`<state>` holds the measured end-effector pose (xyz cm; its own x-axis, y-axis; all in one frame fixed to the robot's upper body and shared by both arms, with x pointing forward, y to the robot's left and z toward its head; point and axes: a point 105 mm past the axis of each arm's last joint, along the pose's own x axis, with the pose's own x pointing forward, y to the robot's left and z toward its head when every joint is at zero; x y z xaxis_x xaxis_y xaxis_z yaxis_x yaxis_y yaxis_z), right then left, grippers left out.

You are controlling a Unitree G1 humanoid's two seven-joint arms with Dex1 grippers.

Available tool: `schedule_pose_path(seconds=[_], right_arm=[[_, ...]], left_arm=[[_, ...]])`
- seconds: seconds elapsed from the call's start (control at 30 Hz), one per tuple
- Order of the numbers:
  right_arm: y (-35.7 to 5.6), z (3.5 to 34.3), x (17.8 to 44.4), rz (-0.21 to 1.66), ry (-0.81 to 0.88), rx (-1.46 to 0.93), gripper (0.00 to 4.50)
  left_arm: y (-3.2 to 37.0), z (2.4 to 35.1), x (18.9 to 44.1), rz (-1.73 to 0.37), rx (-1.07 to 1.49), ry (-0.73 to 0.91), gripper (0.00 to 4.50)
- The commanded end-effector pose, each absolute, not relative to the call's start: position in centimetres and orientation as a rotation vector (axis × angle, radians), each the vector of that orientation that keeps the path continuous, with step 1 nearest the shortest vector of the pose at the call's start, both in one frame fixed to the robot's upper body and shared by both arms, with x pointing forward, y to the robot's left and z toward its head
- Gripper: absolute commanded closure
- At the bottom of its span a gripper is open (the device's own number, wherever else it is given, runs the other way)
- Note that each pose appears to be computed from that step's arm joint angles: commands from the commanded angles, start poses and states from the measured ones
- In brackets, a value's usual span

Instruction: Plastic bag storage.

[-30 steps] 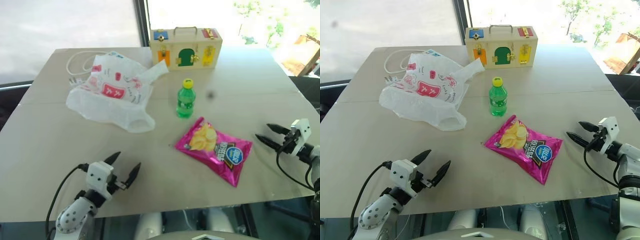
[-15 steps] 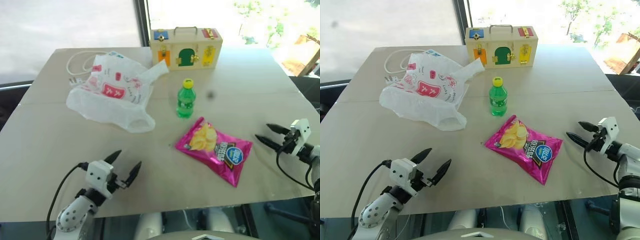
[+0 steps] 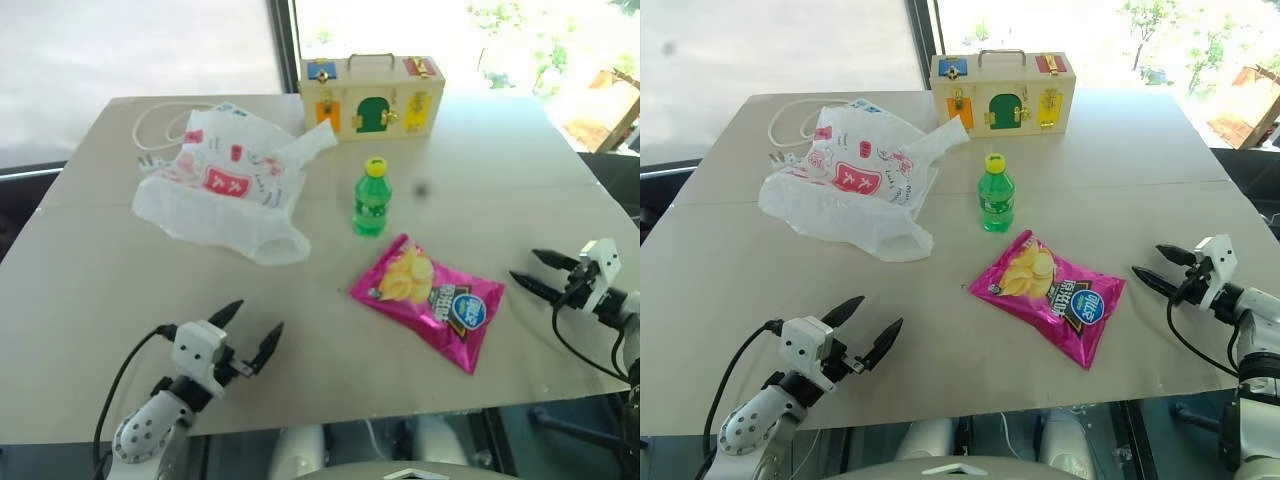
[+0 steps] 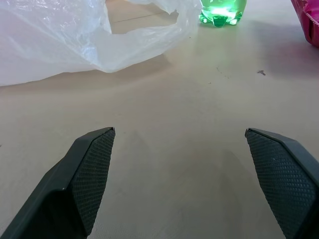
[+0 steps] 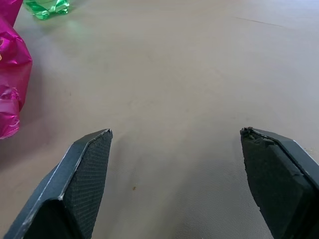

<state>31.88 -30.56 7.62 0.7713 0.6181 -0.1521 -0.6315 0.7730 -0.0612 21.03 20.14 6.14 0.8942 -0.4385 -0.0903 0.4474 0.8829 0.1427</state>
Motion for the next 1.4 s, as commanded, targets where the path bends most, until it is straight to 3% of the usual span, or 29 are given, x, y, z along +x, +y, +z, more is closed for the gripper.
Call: schedule_pose_path(seconds=[0.03,0.17,0.33,0.63,0.9,1.07,1.27,1.4], right_arm=[[-30.3,9.3,32.3,0.698,0.072,-0.13,0.36],[-28.0,13.2,33.0,0.796,-0.022,-0.028,0.36],[-23.4,15.5,30.4,1.037,0.019,0.067,0.36],[-16.2,17.5,27.1,1.28,0.016,0.166,0.36],[-15.5,17.4,26.6,1.302,0.013,0.177,0.36],[-15.8,17.0,26.6,1.283,0.009,0.175,0.36],[-16.3,16.7,26.6,1.262,0.004,0.165,0.36],[-16.5,16.6,26.6,1.253,0.002,0.164,0.36]], left_arm=[[19.8,7.4,21.0,-0.482,0.179,0.019,0.09],[18.5,10.7,21.3,-0.471,0.131,-0.002,0.09],[16.7,14.0,21.7,-0.49,0.027,-0.095,0.09],[16.6,16.2,27.7,-0.186,0.225,-0.173,0.09],[14.2,15.9,31.0,-0.218,0.414,-0.175,0.09],[12.9,15.4,32.1,-0.242,0.368,-0.149,0.09],[14.3,13.7,31.8,-0.137,0.32,-0.035,0.09],[14.6,14.0,30.8,-0.118,0.39,-0.053,0.09]])
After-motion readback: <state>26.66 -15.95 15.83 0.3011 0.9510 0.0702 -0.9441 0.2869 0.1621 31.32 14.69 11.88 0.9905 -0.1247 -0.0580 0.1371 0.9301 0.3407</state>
